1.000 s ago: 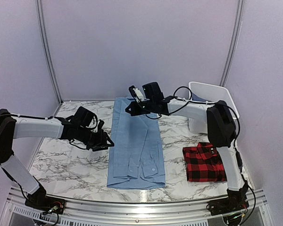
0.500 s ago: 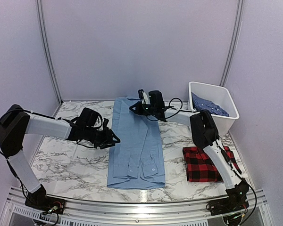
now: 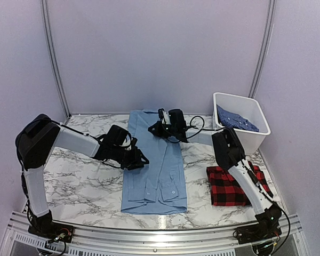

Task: Fold and stack the long sleeve shirts
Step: Move the rectangle-folded shirt to the center of the board.

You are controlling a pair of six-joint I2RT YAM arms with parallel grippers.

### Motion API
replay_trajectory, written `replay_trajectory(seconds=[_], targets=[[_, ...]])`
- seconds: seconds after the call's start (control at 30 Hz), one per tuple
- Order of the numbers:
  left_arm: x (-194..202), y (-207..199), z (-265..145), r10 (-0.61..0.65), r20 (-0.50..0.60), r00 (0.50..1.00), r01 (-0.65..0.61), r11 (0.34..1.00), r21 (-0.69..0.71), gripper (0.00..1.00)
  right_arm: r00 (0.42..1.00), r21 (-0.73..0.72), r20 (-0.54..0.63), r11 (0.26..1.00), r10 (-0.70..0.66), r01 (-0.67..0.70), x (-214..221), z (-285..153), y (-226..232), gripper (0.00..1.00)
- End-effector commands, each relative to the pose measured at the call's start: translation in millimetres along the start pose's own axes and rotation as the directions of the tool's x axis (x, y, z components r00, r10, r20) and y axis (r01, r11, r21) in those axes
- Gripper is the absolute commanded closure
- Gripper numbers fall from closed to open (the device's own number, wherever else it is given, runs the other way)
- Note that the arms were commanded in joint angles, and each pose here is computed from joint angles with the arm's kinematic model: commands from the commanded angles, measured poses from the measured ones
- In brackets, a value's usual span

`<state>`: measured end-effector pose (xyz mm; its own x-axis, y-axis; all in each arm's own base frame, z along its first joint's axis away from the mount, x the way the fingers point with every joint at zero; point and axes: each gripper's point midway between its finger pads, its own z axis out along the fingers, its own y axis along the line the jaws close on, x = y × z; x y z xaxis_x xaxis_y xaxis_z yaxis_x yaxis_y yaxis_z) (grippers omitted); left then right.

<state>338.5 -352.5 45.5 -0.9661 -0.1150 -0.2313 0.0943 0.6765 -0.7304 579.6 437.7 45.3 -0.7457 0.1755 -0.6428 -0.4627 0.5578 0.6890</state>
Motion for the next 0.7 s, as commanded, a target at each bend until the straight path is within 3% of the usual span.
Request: replay_trajectory(seconds=[0.0,0.17,0.37,0.67], targets=[[11,27,11,-0.078,-0.024,0.997,0.076,0.995,-0.071,0.64,0.999,0.002,0.021,0.999,-0.050,0.050,-21,-10,20,1.00],[33,52,4,-0.126,-0.050,0.991,0.118,0.982,-0.145,0.66,0.995,-0.012,0.008,0.995,-0.100,0.100,-32,-21,38,1.00],[53,60,-14,-0.127,-0.082,0.989,0.111,0.978,-0.177,0.66,0.989,-0.118,-0.032,0.983,-0.146,0.141,-41,-41,91,1.00],[74,59,-42,-0.101,-0.115,0.988,0.078,0.980,-0.185,0.65,0.969,-0.139,-0.171,0.978,-0.177,0.154,23,-69,134,1.00]])
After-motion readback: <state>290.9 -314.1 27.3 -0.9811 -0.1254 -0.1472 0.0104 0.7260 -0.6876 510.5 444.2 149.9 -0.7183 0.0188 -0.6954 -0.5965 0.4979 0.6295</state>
